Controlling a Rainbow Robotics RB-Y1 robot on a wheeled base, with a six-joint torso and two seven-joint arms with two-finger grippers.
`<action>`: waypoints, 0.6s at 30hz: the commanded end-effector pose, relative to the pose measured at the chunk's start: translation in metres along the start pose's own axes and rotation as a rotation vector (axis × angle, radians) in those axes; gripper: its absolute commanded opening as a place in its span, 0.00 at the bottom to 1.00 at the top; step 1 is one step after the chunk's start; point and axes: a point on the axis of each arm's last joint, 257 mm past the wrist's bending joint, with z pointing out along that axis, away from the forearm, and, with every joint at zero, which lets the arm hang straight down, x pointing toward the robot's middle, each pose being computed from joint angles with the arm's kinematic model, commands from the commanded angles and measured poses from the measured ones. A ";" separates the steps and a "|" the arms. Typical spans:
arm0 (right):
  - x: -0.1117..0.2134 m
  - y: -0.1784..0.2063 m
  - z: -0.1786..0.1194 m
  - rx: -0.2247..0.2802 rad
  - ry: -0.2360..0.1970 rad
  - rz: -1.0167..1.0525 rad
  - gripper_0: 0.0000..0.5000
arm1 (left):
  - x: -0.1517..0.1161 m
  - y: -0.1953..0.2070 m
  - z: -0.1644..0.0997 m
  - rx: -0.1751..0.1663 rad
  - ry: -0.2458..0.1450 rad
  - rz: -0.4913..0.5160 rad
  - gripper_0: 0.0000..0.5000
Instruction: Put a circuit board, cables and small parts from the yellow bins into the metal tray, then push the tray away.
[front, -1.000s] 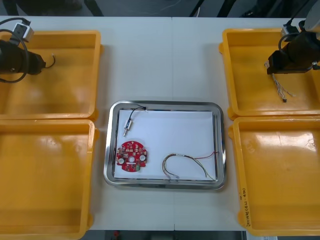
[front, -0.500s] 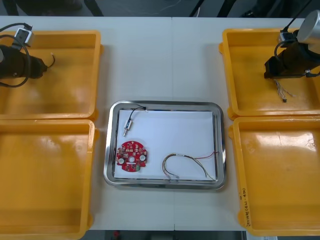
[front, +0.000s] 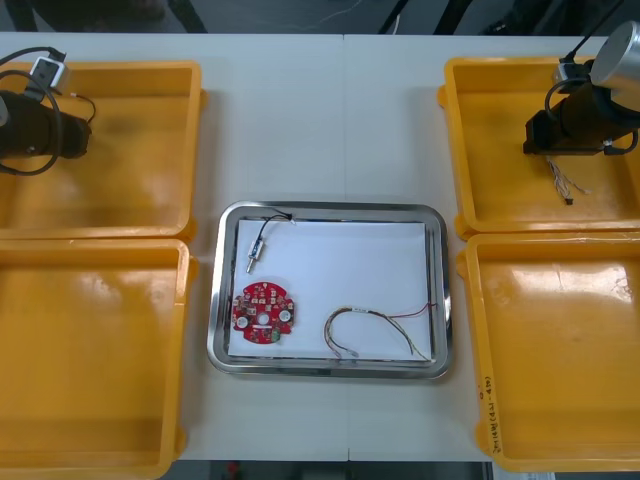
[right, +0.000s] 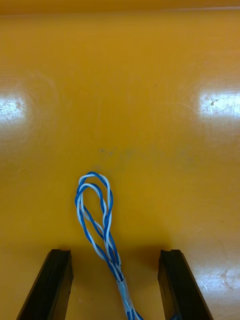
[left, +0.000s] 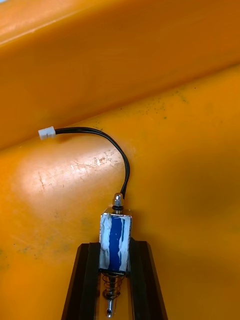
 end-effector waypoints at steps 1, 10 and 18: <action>-0.016 0.006 -0.011 -0.005 -0.019 -0.066 1.00 | 0.000 0.006 -0.002 -0.012 -0.004 0.113 0.00; -0.002 -0.003 -0.013 -0.011 0.032 -0.067 1.00 | 0.004 0.002 -0.008 0.031 0.020 0.077 0.00; 0.003 -0.004 -0.009 -0.014 0.034 -0.059 1.00 | -0.002 0.006 -0.030 0.083 0.061 0.076 0.00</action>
